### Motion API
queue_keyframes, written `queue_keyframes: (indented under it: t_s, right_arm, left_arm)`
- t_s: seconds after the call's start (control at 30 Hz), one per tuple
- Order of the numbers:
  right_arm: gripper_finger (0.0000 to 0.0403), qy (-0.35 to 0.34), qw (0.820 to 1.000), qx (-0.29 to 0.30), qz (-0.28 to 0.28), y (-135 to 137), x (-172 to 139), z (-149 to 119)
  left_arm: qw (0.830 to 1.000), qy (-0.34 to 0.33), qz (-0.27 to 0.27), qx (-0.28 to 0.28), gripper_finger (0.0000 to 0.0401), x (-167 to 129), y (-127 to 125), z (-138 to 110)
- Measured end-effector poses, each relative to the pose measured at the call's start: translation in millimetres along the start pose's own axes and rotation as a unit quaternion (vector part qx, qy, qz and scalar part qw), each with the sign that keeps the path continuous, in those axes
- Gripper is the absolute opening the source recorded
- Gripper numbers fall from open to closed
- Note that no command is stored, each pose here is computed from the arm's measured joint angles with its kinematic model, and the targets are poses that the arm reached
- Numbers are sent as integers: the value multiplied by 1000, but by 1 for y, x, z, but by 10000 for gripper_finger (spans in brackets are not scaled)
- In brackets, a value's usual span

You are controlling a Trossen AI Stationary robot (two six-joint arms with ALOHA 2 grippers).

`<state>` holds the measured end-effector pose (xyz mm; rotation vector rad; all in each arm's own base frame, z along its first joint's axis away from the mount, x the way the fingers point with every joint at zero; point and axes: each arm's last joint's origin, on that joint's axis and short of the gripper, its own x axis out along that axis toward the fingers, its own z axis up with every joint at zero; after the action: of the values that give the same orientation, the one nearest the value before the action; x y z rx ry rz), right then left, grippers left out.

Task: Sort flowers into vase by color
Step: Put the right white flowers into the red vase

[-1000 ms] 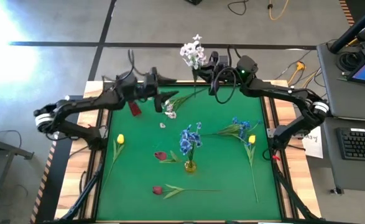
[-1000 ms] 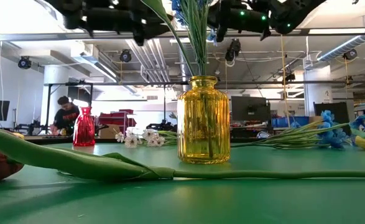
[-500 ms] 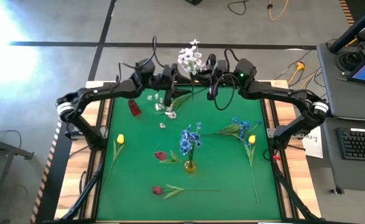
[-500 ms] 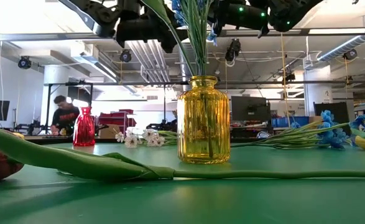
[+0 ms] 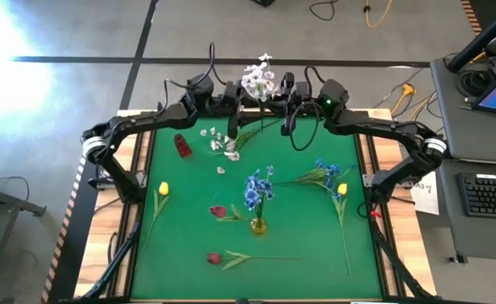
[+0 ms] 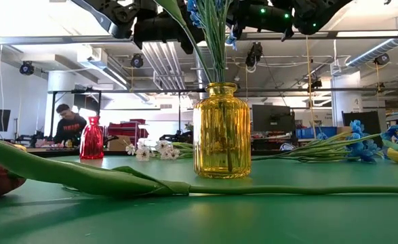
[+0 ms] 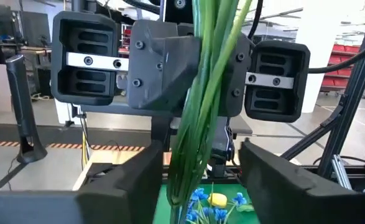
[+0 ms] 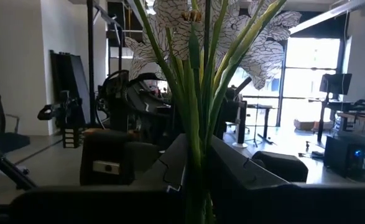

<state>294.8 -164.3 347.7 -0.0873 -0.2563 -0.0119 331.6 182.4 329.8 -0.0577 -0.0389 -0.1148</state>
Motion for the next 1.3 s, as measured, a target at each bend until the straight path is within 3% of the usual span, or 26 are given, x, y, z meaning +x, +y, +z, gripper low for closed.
queue_keyframes:
  t_s: [0.37,0.83,1.3]
  right_arm:
    - [55,5,1000,27,-4,0,0,-1]
    - [203,31,998,49,-12,-5,-4,-4]
    - [251,49,996,60,-31,-13,-9,-7]
  left_arm:
    - [1000,2,30,-5,9,-2,4,-1]
    - [998,3,59,-10,1,-19,13,8]
    - [996,35,80,-14,0,-50,9,24]
